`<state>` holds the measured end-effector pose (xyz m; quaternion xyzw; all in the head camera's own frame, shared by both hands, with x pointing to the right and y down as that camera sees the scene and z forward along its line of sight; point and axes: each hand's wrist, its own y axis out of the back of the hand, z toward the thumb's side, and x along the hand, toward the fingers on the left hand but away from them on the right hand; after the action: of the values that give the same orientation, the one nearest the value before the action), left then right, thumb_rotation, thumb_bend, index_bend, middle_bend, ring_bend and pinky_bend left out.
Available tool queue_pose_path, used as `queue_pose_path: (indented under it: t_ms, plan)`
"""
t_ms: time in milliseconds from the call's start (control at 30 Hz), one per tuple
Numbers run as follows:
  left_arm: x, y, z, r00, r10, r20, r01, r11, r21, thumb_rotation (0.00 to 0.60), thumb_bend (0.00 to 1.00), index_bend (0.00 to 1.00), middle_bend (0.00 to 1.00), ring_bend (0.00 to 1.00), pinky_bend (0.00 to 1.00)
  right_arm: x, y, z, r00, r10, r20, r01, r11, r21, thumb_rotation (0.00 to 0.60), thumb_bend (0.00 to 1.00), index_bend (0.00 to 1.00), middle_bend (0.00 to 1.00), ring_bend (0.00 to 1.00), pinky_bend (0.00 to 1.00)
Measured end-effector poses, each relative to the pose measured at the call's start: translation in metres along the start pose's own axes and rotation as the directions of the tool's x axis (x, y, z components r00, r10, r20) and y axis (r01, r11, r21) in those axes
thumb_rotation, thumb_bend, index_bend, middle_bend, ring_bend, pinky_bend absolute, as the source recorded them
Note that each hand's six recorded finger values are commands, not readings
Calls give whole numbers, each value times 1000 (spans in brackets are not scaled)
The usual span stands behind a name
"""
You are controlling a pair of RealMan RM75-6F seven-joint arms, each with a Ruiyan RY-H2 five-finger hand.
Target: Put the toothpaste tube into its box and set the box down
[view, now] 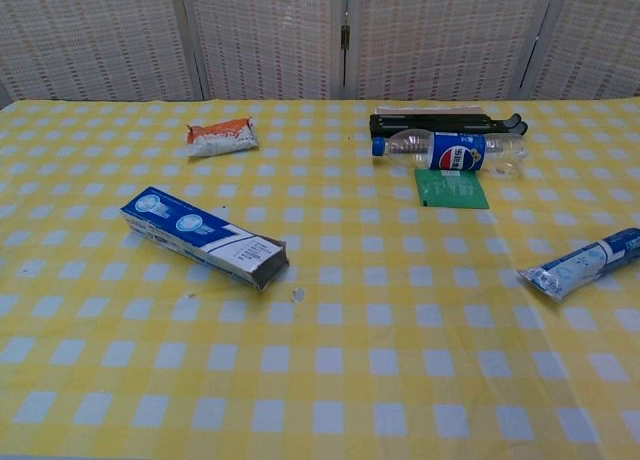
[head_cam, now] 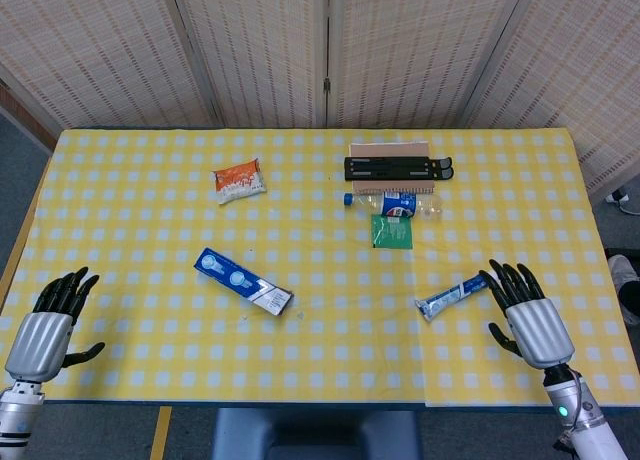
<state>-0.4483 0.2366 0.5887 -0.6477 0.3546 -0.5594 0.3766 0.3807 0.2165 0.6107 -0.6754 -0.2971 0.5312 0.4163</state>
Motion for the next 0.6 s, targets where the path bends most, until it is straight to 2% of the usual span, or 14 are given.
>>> queue_pose_path:
  t_ms: [167, 267, 300, 367, 400, 500, 600]
  plan:
    - [1, -2, 8, 999, -1, 44, 2, 1000, -14, 600, 132, 43, 65, 22, 120, 1, 0, 2, 1000, 4, -7, -4, 1000, -3, 600, 365, 0, 0, 0, 0]
    - [2, -4, 16, 996, -3, 88, 7, 999, -39, 600, 128, 68, 113, 62, 161, 3, 2, 3, 1000, -2, -14, 2, 1000, -4, 600, 365, 0, 0, 0, 0]
    - [4, -4, 23, 992, -2, 125, 9, 998, -54, 600, 127, 88, 132, 77, 181, 4, 3, 3, 1000, -6, -14, 6, 1000, -3, 600, 365, 0, 0, 0, 0]
    - [9, -6, 37, 978, -8, 208, 21, 998, -63, 600, 126, 127, 146, 88, 201, 4, 2, 1, 1000, -4, -6, 4, 1000, 13, 600, 364, 0, 0, 0, 0]
    - [15, -8, 48, 962, -19, 272, 35, 998, -55, 600, 125, 142, 148, 89, 200, 5, 0, 0, 1000, 3, -1, -3, 1000, 22, 600, 365, 0, 0, 0, 0]
    - [30, -16, 74, 914, -76, 398, 86, 996, -8, 600, 124, 143, 152, 90, 196, 5, -3, 0, 1000, 16, 6, -16, 999, 28, 600, 364, 0, 0, 0, 0]
    - [51, -24, 94, 877, -139, 460, 137, 990, 38, 600, 124, 122, 153, 81, 171, 6, -1, 4, 1000, 1, -5, -1, 1000, 28, 600, 365, 0, 0, 0, 0]
